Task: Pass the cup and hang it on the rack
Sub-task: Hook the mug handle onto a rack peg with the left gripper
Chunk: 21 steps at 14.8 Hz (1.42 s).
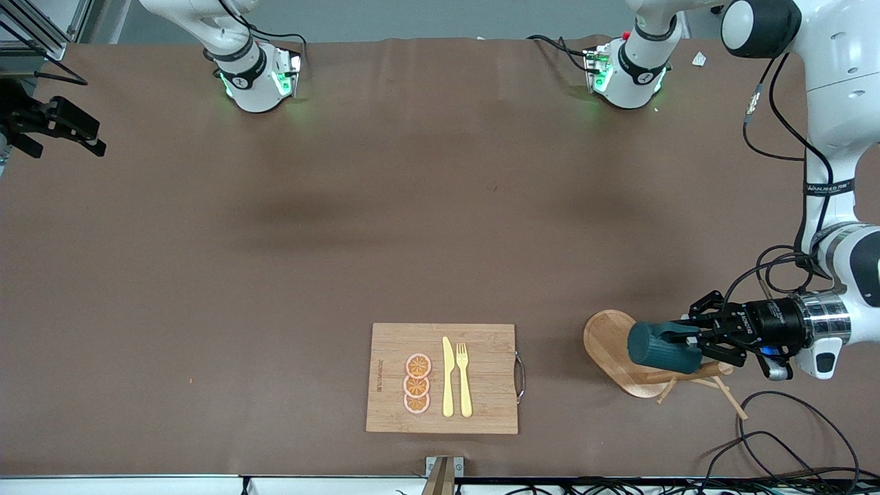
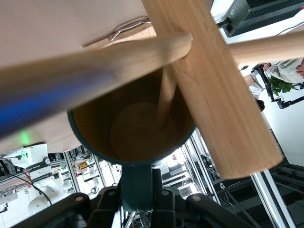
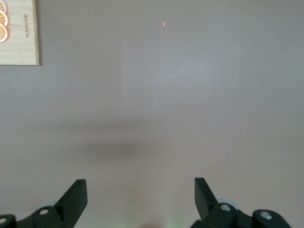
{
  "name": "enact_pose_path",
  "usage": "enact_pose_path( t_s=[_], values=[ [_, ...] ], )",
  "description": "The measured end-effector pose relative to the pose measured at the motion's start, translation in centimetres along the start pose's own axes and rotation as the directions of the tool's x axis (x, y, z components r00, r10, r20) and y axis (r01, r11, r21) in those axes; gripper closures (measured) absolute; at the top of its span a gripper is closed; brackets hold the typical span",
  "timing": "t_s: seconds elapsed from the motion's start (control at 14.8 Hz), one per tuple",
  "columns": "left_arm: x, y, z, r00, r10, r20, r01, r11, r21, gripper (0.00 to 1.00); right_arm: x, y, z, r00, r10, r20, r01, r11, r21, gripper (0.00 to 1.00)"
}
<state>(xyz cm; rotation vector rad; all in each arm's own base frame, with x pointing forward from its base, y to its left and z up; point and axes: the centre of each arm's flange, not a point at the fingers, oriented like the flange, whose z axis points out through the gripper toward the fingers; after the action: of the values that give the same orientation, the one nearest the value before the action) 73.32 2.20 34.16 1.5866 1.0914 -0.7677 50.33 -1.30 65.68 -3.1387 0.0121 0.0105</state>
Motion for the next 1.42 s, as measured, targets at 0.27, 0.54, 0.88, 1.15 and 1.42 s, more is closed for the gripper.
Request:
enact_pose_path(
  t_s=[0.27, 0.54, 0.88, 1.15, 1.42],
  values=[
    [0.9, -0.4, -0.5, 1.0, -0.007, -0.002, 0.007, 1.0, -0.006, 0.79, -0.2, -0.2, 0.2, 1.0, 0.005, 0.024, -0.005, 1.0, 0.0, 0.0],
    [1.4, -0.6, -0.6, 1.0, -0.001, -0.001, 0.001, 1.0, -0.008, 0.79, 0.1, -0.7, 0.8, 0.999, -0.004, 0.035, 0.004, 1.0, -0.001, 0.0],
    [1.7, -0.8, -0.5, 1.0, -0.006, 0.0, 0.006, 1.0, -0.007, 0.79, 0.1, -0.7, 0.9, 0.999, -0.005, 0.045, 0.006, 1.0, -0.001, 0.0],
    [2.2, -1.0, -0.9, 1.0, -0.012, -0.002, 0.012, 1.0, -0.012, 0.79, 0.0, -0.4, 1.0, 0.999, 0.001, 0.048, -0.001, 1.0, -0.001, 0.0],
    [2.3, -1.0, -0.9, 1.0, -0.011, -0.001, 0.011, 1.0, -0.012, 0.77, 0.0, 0.4, 1.0, 0.999, 0.017, 0.048, -0.017, 1.0, 0.0, 0.0]
  ],
)
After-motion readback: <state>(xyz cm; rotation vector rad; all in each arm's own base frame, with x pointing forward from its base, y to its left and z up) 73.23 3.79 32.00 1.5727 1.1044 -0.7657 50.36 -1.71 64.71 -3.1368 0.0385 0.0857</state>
